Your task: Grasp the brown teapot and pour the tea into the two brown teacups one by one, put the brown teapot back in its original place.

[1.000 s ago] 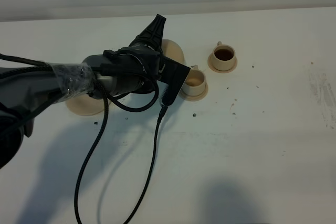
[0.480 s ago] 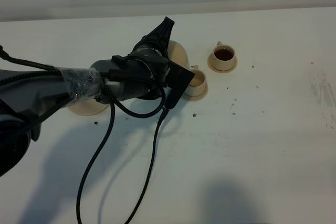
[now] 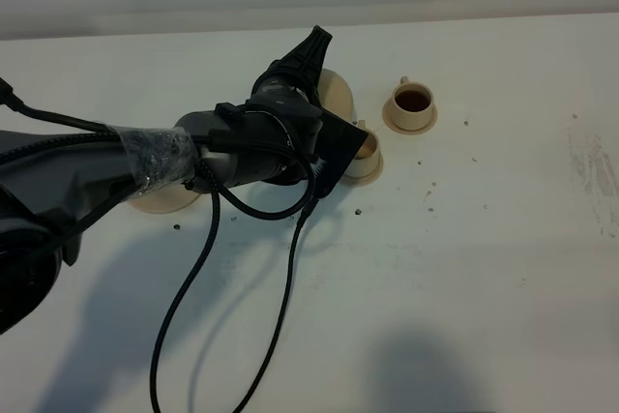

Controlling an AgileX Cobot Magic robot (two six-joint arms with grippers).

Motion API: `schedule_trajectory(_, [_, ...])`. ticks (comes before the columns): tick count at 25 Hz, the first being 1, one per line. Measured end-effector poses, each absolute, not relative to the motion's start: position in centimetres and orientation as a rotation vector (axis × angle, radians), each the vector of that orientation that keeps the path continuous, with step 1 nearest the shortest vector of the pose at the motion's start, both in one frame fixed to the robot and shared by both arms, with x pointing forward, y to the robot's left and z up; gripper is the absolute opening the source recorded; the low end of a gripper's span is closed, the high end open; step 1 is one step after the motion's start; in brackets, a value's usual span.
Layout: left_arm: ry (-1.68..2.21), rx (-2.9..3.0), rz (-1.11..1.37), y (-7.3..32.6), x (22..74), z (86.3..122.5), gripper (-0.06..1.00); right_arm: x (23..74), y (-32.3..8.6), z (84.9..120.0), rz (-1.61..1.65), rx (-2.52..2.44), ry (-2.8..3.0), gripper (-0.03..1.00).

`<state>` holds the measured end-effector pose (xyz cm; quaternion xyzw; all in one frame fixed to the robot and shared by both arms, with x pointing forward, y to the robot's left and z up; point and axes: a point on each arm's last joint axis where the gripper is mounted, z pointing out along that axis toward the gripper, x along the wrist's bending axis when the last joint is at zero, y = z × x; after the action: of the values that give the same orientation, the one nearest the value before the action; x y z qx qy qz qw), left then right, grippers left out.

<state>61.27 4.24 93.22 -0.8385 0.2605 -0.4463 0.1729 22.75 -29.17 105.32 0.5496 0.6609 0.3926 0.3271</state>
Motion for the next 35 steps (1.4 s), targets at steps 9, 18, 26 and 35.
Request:
schedule_trajectory(9, [0.846, -2.221, -1.300, 3.4, 61.1, 93.3, 0.09, 22.7, -29.2, 105.3, 1.028, 1.439, 1.731, 0.22])
schedule_trajectory(18, [0.929, -2.143, -1.310, 2.8, 61.1, 92.8, 0.09, 22.7, -29.2, 105.3, 1.028, 1.439, 1.731, 0.22])
schedule_trajectory(26, [0.977, -2.075, -1.336, 2.6, 61.3, 93.1, 0.09, 22.7, -29.2, 105.3, 1.028, 1.439, 1.731, 0.22])
schedule_trajectory(35, [1.028, -2.007, -1.318, 2.6, 61.3, 93.3, 0.09, 22.7, -29.2, 105.3, 1.028, 1.439, 1.731, 0.22])
